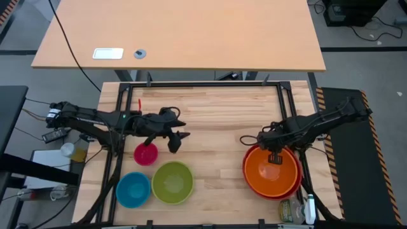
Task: Nest bowls inside each other
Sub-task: Stack the orange bowl on top of the red bowl, then stack the green bowl on top of the orange bowl
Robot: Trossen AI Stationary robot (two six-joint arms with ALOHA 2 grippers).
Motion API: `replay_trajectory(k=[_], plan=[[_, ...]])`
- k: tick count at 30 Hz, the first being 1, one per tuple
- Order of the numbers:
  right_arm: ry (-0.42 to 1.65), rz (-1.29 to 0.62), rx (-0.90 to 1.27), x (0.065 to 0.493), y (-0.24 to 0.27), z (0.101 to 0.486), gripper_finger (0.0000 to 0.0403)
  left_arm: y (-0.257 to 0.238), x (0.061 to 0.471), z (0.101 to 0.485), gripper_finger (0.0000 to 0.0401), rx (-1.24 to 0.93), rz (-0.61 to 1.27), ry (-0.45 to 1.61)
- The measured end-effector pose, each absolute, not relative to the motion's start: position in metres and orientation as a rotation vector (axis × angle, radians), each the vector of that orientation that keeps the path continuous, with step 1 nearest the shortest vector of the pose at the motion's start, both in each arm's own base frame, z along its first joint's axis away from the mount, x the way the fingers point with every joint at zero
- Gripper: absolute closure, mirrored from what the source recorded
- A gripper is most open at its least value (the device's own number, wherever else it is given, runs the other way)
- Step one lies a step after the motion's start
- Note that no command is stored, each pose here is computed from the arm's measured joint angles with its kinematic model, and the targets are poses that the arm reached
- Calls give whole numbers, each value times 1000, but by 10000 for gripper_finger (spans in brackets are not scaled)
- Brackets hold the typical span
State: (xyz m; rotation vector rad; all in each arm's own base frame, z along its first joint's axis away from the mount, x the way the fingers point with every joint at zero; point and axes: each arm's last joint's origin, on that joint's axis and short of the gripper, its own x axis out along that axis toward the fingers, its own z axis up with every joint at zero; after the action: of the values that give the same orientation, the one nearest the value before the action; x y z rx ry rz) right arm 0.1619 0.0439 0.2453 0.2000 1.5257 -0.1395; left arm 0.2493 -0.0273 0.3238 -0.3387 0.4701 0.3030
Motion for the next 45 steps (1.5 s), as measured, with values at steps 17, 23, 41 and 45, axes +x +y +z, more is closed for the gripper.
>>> replay_trajectory(k=[17,23,41,45], plan=[[1636,-139,220,151,42,243,236,-42,248,323,152,-349,152,511],[1535,-183,250,147,40,266,195,-43,247,321,158,-368,133,542],[1227,-305,219,185,36,313,165,-68,259,250,186,-333,-115,1148],[1195,-308,215,192,35,312,165,-73,266,230,186,-289,-114,1240]])
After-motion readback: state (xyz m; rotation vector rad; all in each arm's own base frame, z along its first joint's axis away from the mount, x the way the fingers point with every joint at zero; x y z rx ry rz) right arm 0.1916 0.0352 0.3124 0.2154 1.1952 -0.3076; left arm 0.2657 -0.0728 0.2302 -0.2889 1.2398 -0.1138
